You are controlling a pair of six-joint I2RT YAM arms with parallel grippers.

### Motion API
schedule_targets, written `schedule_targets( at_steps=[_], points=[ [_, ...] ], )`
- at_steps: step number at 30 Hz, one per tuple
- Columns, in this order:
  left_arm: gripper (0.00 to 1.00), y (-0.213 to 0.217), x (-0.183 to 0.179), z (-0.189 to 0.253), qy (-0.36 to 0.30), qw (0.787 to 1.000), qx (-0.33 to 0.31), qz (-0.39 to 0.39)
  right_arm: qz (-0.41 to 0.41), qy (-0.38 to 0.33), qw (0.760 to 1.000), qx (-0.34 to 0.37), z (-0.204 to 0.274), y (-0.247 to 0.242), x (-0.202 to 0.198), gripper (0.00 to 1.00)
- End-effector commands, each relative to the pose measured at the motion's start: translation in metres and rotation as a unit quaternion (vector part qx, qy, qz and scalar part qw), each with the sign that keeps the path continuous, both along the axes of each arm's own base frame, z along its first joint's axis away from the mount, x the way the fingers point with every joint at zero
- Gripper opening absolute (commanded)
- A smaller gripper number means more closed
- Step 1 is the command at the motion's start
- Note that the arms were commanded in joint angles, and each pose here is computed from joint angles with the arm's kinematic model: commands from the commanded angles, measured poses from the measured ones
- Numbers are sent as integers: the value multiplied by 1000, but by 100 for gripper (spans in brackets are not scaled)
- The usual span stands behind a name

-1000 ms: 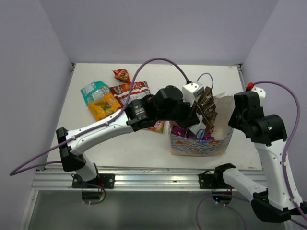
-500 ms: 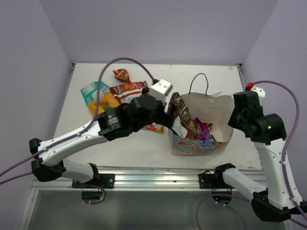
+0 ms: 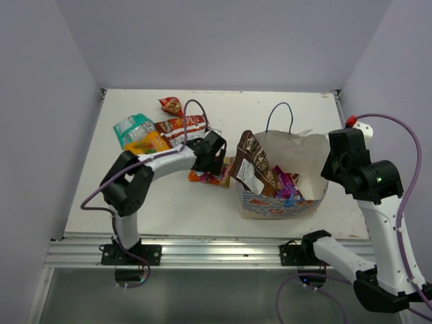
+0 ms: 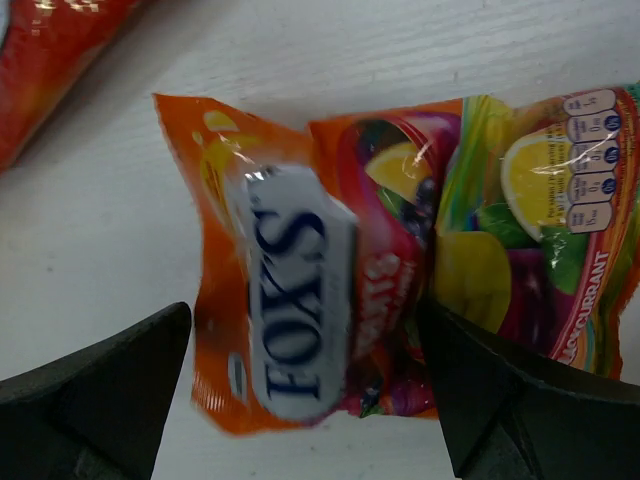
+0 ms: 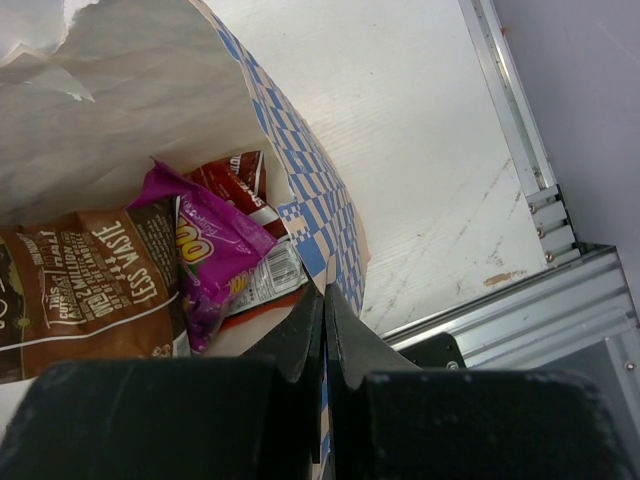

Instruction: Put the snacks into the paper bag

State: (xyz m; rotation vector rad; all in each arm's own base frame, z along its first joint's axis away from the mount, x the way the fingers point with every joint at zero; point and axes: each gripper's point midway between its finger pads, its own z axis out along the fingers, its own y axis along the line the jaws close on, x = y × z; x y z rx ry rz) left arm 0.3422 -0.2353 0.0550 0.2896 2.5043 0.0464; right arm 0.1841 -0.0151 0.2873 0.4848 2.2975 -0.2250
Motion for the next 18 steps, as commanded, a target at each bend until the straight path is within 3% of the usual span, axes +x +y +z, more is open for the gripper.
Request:
schedule_targets(
  at_steps=[1, 7, 8, 9, 10, 11, 14, 16, 18],
  points=[
    [100, -20, -5, -6, 31, 999, -33, -8, -11, 79, 996, -31, -9, -17, -43, 0],
    [100, 2, -26, -64, 90, 995, 28, 9, -11, 77, 996, -33, -9, -17, -43, 0],
    [97, 3, -27, -69, 93, 995, 30, 8, -12, 77, 996, -34, -9, -18, -43, 0],
    [88, 3, -31, -72, 101, 995, 27, 5, -13, 77, 996, -34, -9, -18, -43, 0],
    [61, 4, -33, -72, 101, 995, 25, 6, -11, 79, 996, -35, -9, -18, -42, 0],
    [1, 6, -36, -72, 101, 995, 26, 9, -12, 78, 996, -35, -9, -18, -42, 0],
    [0, 12, -23, -36, 58, 997, 34, 33, -11, 79, 996, -32, -10, -16, -41, 0],
    [0, 16, -7, 13, 4, 998, 30, 52, -11, 79, 996, -33, -10, -16, -40, 0],
    [0, 8, 12, 96, -72, 995, -19, 61, -11, 81, 996, -33, -10, -16, -40, 0]
  ],
)
